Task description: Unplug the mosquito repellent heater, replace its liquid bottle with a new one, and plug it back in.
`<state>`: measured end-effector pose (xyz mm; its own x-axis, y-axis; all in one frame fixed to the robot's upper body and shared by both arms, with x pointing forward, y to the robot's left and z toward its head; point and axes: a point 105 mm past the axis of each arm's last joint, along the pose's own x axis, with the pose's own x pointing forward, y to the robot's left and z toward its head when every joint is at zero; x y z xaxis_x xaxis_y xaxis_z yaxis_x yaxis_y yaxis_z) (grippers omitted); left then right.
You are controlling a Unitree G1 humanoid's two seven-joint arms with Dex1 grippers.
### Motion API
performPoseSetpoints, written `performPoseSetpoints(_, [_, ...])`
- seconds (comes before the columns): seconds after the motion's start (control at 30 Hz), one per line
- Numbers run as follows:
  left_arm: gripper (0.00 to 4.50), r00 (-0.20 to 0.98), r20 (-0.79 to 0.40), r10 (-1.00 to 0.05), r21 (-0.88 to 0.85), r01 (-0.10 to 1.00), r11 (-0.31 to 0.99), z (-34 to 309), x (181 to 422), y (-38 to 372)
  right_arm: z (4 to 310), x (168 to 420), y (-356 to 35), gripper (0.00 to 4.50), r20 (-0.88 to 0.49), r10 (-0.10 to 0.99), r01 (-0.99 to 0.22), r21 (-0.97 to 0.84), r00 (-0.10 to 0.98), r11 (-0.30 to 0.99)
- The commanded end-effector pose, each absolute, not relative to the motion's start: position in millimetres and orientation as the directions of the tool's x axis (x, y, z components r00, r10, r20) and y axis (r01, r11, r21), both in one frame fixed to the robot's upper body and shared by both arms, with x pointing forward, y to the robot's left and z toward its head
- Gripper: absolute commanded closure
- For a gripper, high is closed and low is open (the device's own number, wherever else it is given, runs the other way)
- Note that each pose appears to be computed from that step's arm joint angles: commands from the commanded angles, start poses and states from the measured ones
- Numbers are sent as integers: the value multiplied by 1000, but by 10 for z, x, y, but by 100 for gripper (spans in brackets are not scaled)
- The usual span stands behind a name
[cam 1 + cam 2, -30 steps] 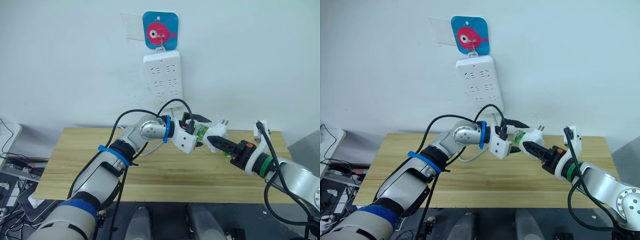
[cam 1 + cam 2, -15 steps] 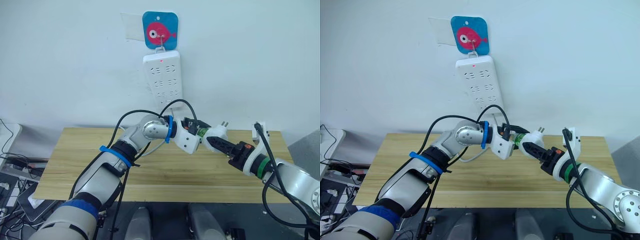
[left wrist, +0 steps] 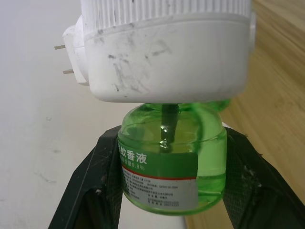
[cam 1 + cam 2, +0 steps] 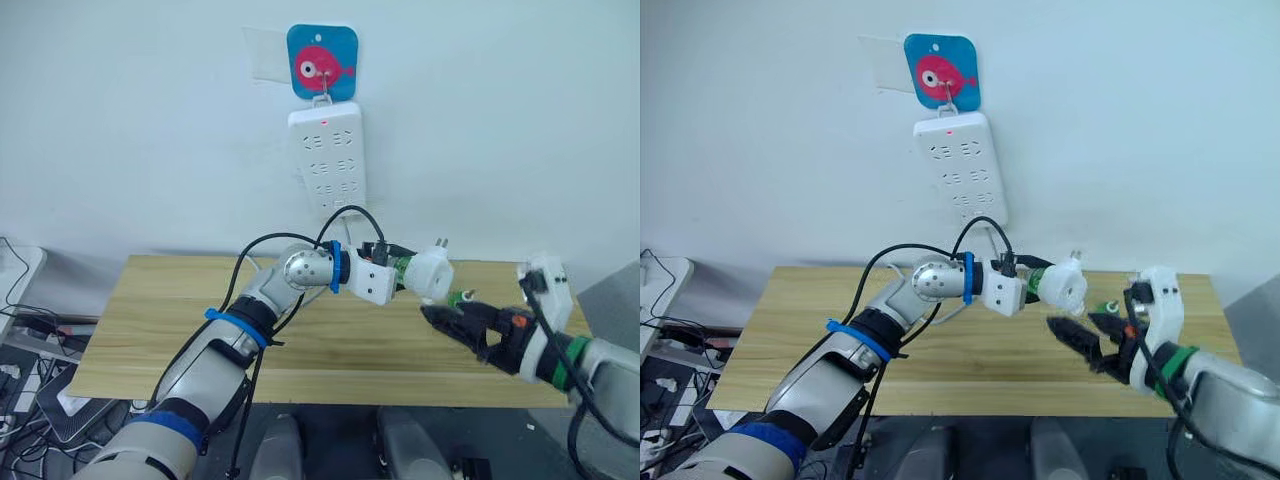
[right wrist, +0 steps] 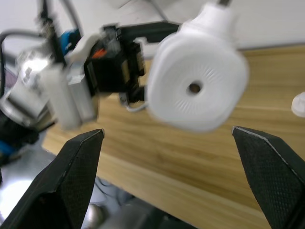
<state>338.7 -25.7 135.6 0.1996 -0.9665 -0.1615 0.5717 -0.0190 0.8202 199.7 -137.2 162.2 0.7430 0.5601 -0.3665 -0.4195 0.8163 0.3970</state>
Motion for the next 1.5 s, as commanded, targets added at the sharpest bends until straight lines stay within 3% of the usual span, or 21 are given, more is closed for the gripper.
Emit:
performPoseSetpoints(0.03, [223,195,69,-978,703,686,186,1618,3376,-316,1724,1941,-1317,0,-241,530,-482,234,813,845])
performPoseSetpoints(0.13, [223,238,200,-950,517,798,309,1689,3409,-335,1733,1994,-1350,0,-145,469,-445,170,871,879])
performPoseSetpoints(0.37, [223,278,351,-894,327,858,396,1819,3377,-332,1921,2242,-1455,0,87,294,-302,102,952,948])
performPoseSetpoints(0.5, [223,282,367,-886,314,859,403,1820,3324,-369,1985,2367,-1395,0,145,269,-283,86,952,955])
performPoseSetpoints(0.8, [223,367,353,-861,270,841,469,1739,3327,-386,2010,2375,-1009,0,220,289,-311,77,932,947])
performPoseSetpoints(1.5, [223,368,358,-858,281,834,475,1746,3257,-409,2266,2681,-957,0,337,218,-271,116,916,956])
